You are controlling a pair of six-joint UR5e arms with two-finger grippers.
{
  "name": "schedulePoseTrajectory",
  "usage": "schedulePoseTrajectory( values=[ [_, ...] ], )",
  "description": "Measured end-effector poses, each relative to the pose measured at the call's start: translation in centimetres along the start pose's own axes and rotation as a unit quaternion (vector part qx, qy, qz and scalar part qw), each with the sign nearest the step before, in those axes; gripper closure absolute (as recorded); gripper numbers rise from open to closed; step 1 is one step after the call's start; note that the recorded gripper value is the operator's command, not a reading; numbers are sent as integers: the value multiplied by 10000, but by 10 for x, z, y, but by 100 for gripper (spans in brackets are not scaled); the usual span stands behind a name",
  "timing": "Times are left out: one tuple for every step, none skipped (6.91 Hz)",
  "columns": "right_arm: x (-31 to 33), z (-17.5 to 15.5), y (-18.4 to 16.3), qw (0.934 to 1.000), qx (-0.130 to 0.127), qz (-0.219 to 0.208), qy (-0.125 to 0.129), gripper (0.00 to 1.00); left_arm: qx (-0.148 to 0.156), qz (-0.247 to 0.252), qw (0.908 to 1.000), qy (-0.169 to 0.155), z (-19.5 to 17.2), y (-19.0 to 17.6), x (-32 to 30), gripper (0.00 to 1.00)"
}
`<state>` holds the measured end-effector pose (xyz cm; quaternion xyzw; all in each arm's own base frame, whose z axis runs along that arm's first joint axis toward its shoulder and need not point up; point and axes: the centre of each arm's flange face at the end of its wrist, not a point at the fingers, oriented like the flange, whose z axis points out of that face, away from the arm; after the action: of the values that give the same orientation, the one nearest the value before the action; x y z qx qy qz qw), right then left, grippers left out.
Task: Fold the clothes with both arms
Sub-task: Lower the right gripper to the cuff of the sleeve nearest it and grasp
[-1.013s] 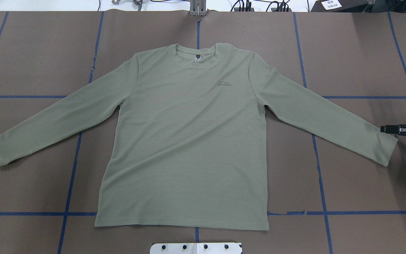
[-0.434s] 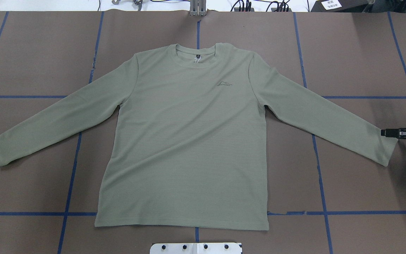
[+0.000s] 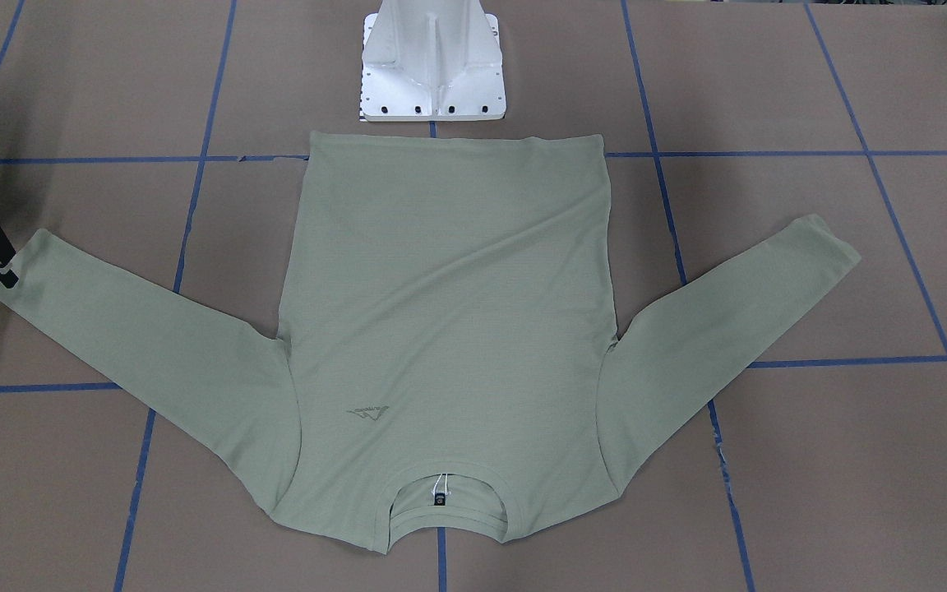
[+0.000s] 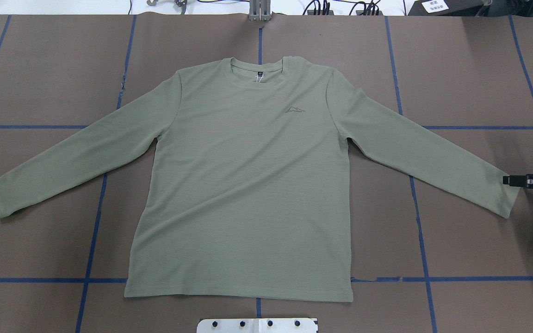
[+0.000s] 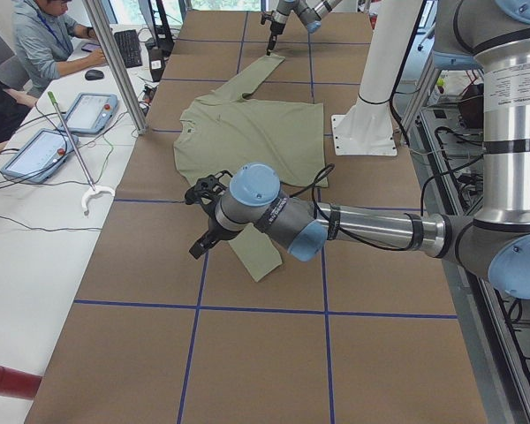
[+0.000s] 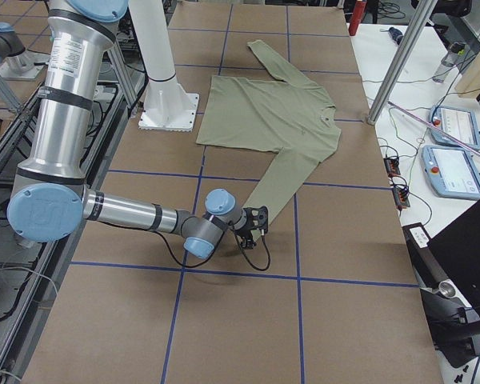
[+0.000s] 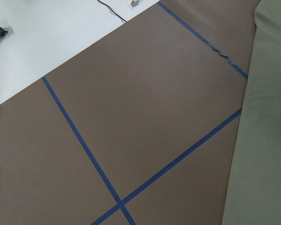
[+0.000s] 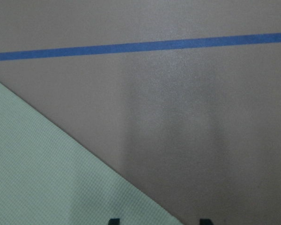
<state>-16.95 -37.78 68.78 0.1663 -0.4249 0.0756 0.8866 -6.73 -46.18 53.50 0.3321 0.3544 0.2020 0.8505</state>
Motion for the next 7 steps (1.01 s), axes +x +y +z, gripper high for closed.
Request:
schedulePoseTrajectory(
  values=[
    [-1,-1,1,10000,5,-10,-17,100,0,0,10000,0,0,0,0,0],
    [-4,-2,-1,10000,29,-17,-46,100,-2,-3,10000,2,0,0,0,0],
    [-7,-5,-2,9999,61,-24,-80,100,-5,-5,10000,2,0,1,0,0],
    [-12,-10,-4,9999,101,-38,-126,100,-4,-6,10000,4,0,0,0,0],
    [-21,-20,-6,9997,133,-59,-187,100,-2,-6,10000,5,0,0,0,0],
    [-39,-36,-13,9997,134,-48,-194,100,0,-4,10000,6,0,0,0,0],
    [-74,-58,-29,9999,93,25,-71,100,-2,-8,10000,6,0,0,0,0]
  ],
)
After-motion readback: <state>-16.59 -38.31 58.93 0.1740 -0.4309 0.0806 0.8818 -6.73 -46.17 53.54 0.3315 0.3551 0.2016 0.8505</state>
